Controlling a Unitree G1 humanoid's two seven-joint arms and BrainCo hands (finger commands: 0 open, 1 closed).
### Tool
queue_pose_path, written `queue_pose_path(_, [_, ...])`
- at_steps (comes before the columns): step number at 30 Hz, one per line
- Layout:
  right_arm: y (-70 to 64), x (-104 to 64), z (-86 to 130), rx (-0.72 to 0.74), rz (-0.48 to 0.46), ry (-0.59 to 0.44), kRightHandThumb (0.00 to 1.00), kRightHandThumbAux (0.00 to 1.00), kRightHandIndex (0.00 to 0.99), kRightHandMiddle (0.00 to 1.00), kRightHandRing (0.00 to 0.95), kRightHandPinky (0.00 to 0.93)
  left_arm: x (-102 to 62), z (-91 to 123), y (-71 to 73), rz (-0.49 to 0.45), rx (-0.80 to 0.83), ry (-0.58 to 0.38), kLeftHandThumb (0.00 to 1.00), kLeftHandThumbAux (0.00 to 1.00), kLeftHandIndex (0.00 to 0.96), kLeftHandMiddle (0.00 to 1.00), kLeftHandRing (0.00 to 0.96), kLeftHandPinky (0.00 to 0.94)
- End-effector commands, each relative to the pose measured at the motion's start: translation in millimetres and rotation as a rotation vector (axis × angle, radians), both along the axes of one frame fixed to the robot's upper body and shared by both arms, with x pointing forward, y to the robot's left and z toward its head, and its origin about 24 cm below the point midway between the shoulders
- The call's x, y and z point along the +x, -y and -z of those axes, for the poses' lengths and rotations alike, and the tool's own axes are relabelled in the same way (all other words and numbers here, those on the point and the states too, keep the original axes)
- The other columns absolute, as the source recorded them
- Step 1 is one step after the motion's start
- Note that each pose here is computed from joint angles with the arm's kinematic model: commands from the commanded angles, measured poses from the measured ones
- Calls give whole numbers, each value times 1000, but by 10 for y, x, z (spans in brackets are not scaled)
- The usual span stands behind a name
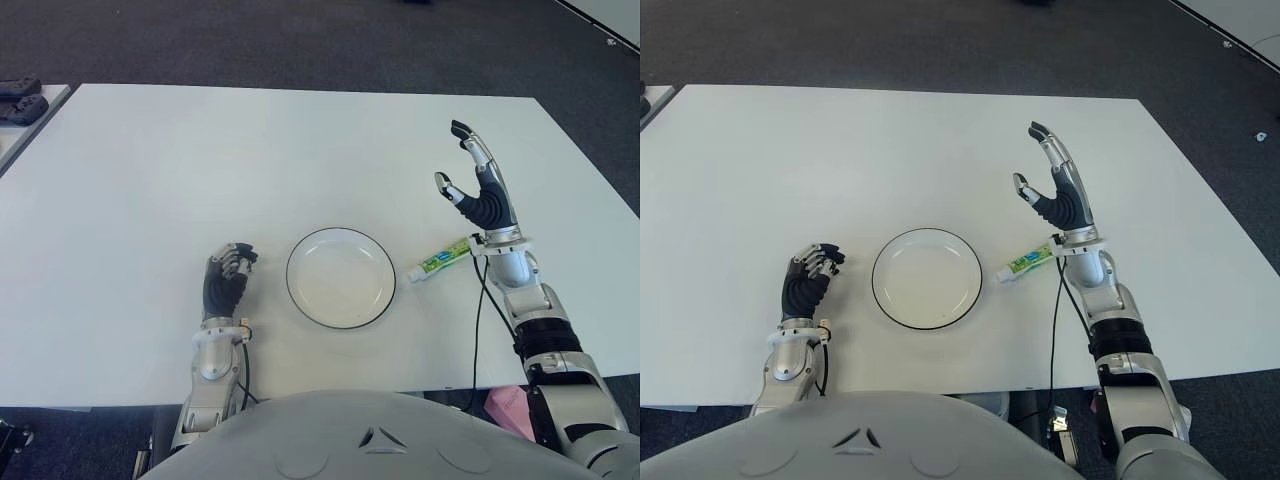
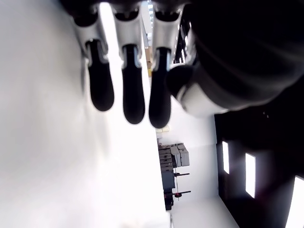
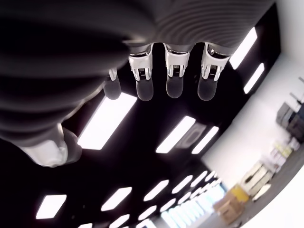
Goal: Put the toothpaste on the table into the plate.
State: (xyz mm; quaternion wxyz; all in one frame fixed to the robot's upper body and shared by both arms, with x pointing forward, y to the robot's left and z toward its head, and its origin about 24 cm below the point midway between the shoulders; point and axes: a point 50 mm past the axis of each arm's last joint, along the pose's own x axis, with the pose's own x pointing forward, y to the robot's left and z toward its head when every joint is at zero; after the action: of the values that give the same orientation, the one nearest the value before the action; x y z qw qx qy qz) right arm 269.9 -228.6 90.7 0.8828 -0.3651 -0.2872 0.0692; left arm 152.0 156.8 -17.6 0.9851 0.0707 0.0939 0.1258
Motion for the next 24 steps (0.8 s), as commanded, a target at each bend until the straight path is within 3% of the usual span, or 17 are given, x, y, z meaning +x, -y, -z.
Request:
queue_pose_path(1, [86,-1,-67,-108,-43,-40,476,362,1,0,0,14,-46,90,-3,-8,-12,-58,708,722,424,483,468,455])
queue_pose_path(9, [187,-6,-137,-426,-147,-151,486,248,0,0,0,1,-43,91,-1,-6,-12,-53,709,722,425,492,478,469])
queue_pose_path(24, [269,-33,-150,-684,-213,-225,532,163,0,0,0,0,-46,77,-3,-8,3,-47,712,723,425,489,476,471])
